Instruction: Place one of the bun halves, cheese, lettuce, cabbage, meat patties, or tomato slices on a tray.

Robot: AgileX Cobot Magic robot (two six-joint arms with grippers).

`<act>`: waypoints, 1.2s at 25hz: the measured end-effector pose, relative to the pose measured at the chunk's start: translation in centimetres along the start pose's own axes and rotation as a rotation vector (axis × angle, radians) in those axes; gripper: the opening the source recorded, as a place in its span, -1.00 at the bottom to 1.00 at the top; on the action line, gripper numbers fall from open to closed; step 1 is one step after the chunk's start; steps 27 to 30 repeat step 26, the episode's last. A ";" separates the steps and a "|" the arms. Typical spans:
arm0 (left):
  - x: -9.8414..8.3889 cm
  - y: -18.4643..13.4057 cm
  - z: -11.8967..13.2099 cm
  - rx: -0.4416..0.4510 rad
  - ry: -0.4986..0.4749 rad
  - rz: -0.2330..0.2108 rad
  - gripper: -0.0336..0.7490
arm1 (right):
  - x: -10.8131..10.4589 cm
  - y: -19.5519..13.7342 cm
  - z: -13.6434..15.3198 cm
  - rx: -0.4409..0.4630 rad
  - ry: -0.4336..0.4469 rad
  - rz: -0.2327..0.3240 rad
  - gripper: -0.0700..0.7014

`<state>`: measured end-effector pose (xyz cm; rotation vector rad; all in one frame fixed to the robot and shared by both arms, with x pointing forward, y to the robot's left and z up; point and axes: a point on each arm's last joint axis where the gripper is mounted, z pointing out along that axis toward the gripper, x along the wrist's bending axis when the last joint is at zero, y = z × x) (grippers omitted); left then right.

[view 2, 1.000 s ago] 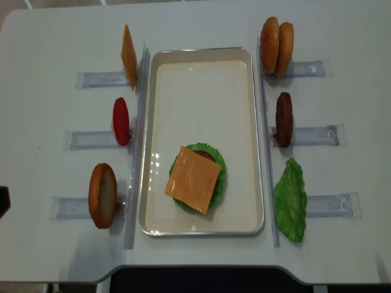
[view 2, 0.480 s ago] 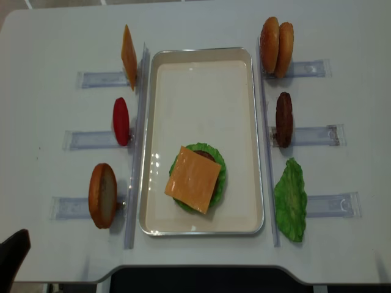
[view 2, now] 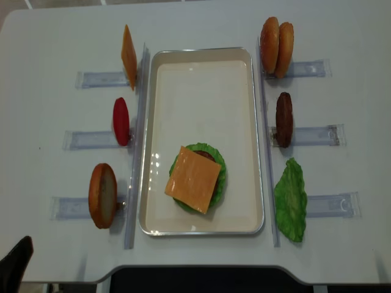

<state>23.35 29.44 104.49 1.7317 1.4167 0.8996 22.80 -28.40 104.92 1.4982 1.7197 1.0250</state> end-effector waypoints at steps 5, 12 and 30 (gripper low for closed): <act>0.2 -0.4 0.0 0.009 0.025 -0.031 0.57 | 0.0 0.0 0.0 0.000 0.000 0.000 0.42; 0.7 -0.5 0.0 0.014 0.078 -0.090 0.57 | 0.0 0.0 0.0 0.000 0.000 0.000 0.42; 0.7 -0.5 0.0 0.014 0.078 -0.094 0.60 | 0.0 0.0 0.0 0.000 0.000 0.000 0.42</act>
